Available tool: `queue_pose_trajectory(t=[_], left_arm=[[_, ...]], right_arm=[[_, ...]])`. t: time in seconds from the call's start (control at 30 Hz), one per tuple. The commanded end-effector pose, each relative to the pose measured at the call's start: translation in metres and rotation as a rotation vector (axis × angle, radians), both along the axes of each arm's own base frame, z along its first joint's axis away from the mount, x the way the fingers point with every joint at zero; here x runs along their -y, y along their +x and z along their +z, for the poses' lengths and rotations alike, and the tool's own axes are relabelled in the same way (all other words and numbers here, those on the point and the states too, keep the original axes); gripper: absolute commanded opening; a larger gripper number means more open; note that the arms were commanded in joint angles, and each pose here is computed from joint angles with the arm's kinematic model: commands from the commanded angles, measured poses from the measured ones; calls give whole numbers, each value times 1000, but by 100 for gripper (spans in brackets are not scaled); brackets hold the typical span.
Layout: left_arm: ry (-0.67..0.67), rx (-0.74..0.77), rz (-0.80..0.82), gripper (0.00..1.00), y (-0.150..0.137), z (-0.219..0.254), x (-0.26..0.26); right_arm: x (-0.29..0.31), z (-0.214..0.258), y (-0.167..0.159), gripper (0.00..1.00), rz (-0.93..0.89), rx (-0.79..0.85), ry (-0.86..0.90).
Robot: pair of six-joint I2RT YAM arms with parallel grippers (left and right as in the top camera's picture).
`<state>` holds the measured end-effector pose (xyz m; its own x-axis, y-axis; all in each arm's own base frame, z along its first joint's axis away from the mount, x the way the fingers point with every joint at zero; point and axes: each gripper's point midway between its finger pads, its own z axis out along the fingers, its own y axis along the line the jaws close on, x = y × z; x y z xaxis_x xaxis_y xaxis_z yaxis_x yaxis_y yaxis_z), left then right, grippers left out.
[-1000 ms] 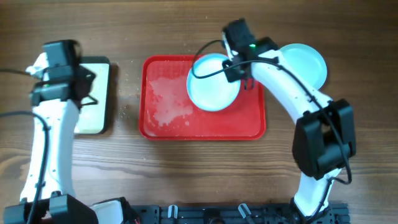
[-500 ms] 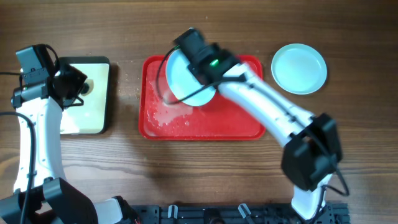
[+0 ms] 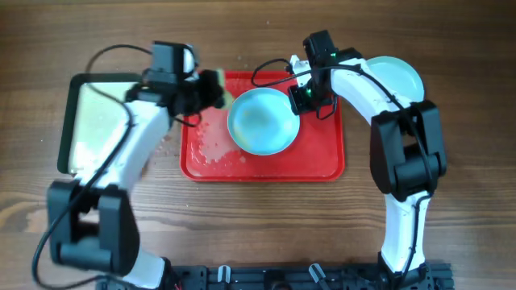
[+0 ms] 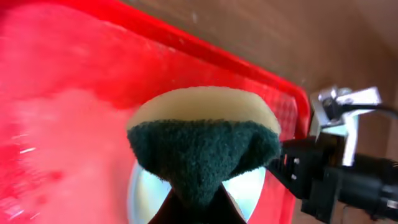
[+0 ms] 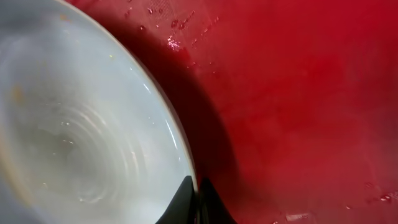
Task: Clean dirty plates on tray and stack at the side
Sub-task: 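Scrub the light-blue plate with the sponge while the right gripper holds it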
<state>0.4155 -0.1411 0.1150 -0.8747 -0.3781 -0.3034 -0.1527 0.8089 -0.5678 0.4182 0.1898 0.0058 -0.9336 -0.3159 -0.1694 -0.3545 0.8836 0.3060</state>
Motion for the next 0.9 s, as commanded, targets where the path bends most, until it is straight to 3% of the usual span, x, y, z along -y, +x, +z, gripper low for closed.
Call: queue_pose_trajectory(t=[0.0, 0.2, 0.27, 0.47, 0.6, 0.87], left_arm=[[-16, -60, -57, 4, -3, -38, 39], [32, -105, -87, 4, -7, -94, 81], [125, -100, 17, 4, -1, -110, 71], [148, -109, 241, 4, 17, -118, 40], [271, 0, 380, 4, 41, -111, 1], [639, 212, 478, 4, 51, -70, -48]], right_arm=[[-2, -22, -5, 4, -14, -49, 2], [8, -39, 4, 4, -28, -14, -67], [9, -39, 4, 4, -28, -16, -68], [11, -39, -2, 4, -27, -40, -76], [12, -40, -5, 4, -26, -51, -80], [12, -40, -6, 4, -24, -54, -81]])
